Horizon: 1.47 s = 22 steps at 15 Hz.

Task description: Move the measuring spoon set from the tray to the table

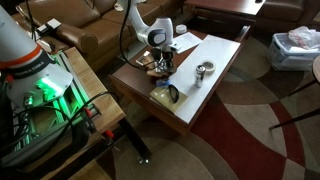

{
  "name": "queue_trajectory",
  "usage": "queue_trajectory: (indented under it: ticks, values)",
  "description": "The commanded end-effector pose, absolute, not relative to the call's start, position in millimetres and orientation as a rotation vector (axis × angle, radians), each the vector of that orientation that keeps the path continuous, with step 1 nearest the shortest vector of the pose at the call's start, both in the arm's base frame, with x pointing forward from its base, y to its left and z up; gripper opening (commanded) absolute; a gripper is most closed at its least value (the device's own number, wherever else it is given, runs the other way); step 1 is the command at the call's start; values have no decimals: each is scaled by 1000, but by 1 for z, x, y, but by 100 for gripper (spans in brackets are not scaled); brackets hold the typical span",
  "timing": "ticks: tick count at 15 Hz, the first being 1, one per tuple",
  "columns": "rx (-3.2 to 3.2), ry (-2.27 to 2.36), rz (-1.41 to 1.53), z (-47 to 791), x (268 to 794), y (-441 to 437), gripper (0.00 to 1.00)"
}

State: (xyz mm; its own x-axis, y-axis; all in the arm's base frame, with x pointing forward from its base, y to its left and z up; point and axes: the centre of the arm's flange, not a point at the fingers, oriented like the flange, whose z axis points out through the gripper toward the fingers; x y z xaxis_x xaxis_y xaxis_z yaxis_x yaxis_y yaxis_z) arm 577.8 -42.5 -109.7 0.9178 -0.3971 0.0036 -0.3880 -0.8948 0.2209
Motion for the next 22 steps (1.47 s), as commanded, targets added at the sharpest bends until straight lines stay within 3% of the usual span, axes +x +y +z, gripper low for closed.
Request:
queue_trajectory:
  ticks: [1,4,7,16,17,22]
  values:
    - [3014,-656,84,-66,557,-46,1]
    - [3131,-697,234,-40,553,-54,1]
    - [3137,-643,251,-48,574,-42,5]
    - [3213,-613,252,-36,571,-42,5]
    - [3213,-613,252,-36,570,-42,1]
    - [3309,-787,563,-8,600,-5,1]
